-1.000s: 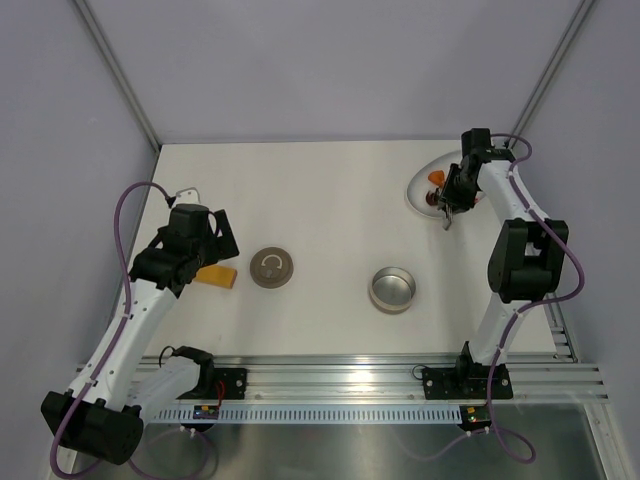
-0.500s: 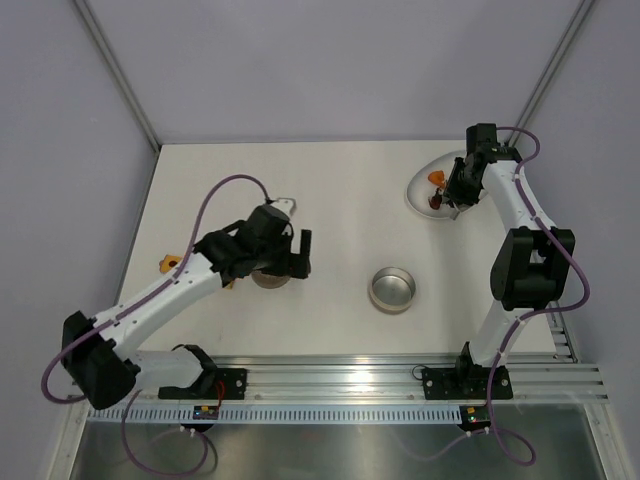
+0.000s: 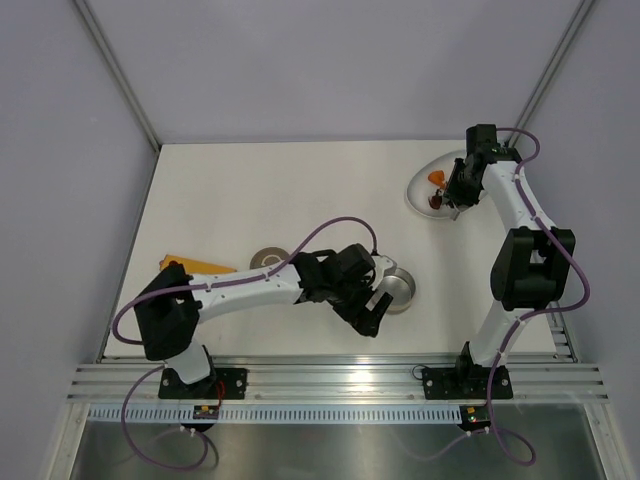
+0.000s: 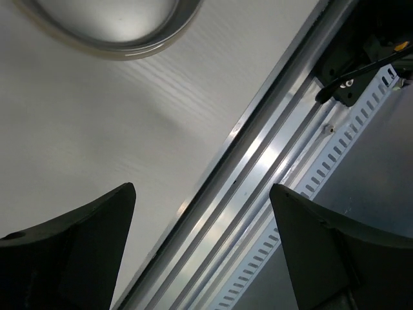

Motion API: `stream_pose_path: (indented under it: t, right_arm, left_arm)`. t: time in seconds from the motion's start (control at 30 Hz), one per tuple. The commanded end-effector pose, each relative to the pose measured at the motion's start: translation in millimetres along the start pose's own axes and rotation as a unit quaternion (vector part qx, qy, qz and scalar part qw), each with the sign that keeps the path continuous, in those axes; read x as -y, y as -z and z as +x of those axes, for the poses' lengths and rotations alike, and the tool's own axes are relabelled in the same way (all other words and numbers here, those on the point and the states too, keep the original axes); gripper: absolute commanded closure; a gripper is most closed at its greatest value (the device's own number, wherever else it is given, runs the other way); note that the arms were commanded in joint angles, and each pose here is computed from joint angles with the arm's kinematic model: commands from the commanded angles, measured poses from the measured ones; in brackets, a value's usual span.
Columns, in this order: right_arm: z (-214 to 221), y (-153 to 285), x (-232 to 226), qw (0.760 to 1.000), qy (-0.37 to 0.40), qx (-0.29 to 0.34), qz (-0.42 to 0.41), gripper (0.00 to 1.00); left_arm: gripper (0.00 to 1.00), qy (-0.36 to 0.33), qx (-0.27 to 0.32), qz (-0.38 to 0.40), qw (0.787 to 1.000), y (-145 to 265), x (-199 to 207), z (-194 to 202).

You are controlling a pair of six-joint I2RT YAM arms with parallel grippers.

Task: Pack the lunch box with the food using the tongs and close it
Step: Move the packing box to the center of the board.

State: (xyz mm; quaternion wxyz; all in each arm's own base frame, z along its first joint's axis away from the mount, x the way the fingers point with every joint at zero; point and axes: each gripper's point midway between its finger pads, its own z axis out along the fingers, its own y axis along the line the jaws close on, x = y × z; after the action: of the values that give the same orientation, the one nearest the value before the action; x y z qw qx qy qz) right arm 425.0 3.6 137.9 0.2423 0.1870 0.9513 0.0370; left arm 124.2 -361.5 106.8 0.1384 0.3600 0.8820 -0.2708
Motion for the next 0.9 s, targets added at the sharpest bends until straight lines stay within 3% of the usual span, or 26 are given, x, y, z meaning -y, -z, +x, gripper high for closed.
stream_pose_path:
  t: [0.0,0.13,0.43,0.87]
  right_arm:
    - [-19.6,29.3,-3.3,0.999,-0.004,0.049,-0.011,0.72]
    - [-16.6,29.9,-1.4,0.999,-0.002,0.047,-0.009,0.72]
    - [-19.4,35.3,-0.8,0.999,-0.003,0.054,-0.007,0.72]
    - [-22.8,39.7,-0.3,0.998,-0.007,0.059,-0.003,0.72]
  left_arm:
    - [0.11,-0.052,0.029,0.085,0.995,-14.7,38.8,-28.7]
    - [0.12,-0.045,0.006,0.093,0.995,-48.9,40.2,-36.3]
    - [0.12,-0.033,0.005,0.103,0.994,-79.4,26.8,-64.6]
    - [0.11,0.009,0.056,0.068,0.996,-93.9,-24.6,-129.4]
